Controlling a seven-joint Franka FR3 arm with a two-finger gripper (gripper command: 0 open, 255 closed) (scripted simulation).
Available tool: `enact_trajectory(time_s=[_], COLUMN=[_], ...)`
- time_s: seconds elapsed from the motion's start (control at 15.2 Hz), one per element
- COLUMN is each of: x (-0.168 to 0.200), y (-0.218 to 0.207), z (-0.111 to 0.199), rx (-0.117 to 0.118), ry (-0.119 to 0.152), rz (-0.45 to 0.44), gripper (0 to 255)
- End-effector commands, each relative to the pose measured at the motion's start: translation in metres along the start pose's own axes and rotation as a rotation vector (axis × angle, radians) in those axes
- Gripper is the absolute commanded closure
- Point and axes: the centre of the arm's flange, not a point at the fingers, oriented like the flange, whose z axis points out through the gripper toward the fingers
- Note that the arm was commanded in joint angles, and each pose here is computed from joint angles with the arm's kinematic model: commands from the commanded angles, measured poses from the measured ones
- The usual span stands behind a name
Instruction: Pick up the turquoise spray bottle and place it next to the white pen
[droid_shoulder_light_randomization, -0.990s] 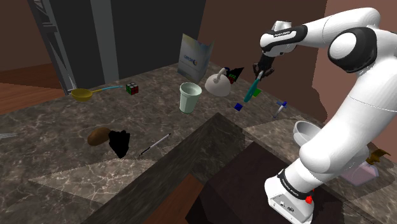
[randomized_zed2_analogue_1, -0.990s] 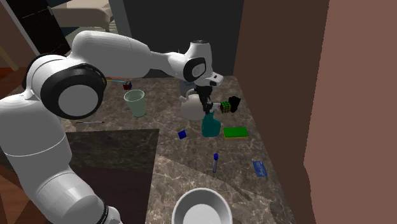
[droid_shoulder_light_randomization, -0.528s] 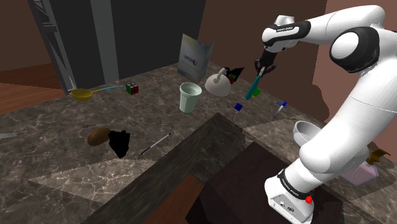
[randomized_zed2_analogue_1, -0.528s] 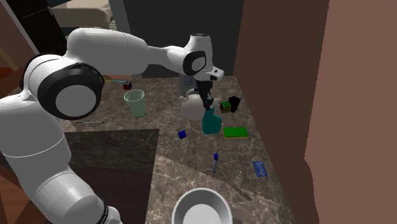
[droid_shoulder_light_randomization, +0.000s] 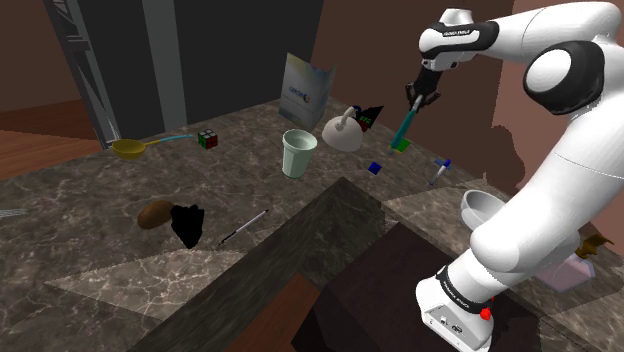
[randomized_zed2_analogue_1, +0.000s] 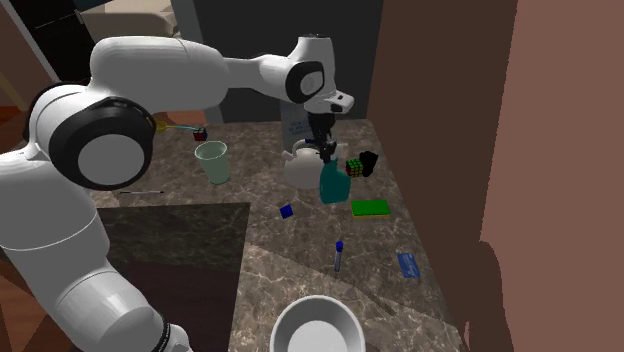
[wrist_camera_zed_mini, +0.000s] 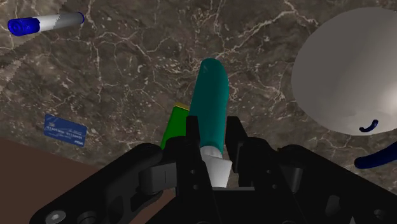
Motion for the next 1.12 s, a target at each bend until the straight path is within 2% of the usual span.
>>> enact_trajectory(time_s=[0.0,0.07,1.06], x=[0.001,0.001,-0.158], y=[0.001,0.001,-0.115], z=[-0.011,-0.012,-0.035], rx=[0.0,0.0,0.0], ry=[0.0,0.0,0.0], rz=[0.0,0.0,0.0], gripper=[255,255,255])
